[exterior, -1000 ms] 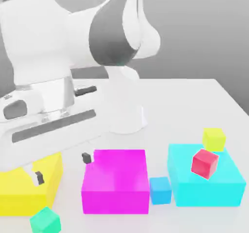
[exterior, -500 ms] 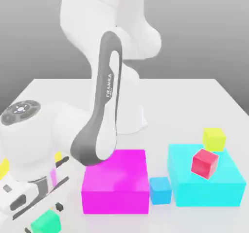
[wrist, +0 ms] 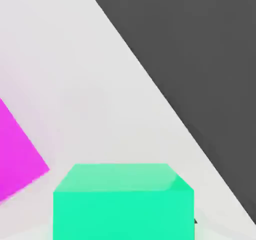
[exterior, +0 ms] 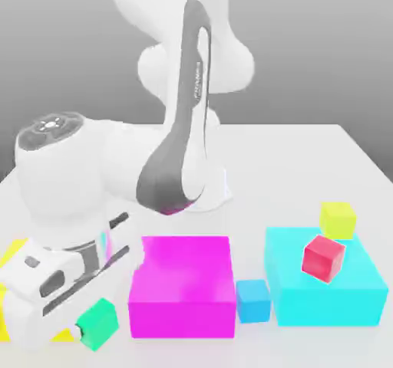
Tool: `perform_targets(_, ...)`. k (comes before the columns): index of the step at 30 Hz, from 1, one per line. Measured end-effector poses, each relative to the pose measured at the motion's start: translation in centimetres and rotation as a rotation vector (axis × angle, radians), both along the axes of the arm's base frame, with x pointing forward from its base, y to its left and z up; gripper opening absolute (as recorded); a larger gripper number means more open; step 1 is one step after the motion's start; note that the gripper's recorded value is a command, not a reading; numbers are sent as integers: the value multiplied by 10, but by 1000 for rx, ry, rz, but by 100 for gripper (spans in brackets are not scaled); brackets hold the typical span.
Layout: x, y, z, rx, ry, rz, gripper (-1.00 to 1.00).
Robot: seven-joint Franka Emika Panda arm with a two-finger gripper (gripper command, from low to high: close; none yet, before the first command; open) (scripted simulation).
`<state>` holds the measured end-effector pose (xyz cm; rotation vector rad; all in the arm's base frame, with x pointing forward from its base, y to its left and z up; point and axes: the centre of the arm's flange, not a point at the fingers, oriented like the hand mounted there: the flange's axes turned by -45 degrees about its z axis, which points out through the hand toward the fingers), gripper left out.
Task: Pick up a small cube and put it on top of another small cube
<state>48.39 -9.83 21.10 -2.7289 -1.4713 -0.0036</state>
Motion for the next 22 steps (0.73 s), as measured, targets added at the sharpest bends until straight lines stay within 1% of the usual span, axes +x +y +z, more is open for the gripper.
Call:
perform_targets(6,-32,101,21,-4,3,89,-100)
perform_targets(11,-77,184,40,-28,-25,199,-100)
perform_targets(14,-98,196,29,-34,-22,195,-100)
perform_targets(19,-101,197,-20,-34,-20,188,-100)
perform_targets(20,-102,196,-28,-35,-19,187,100)
perform_targets(22,-102,196,-28,-35,-19,187,100)
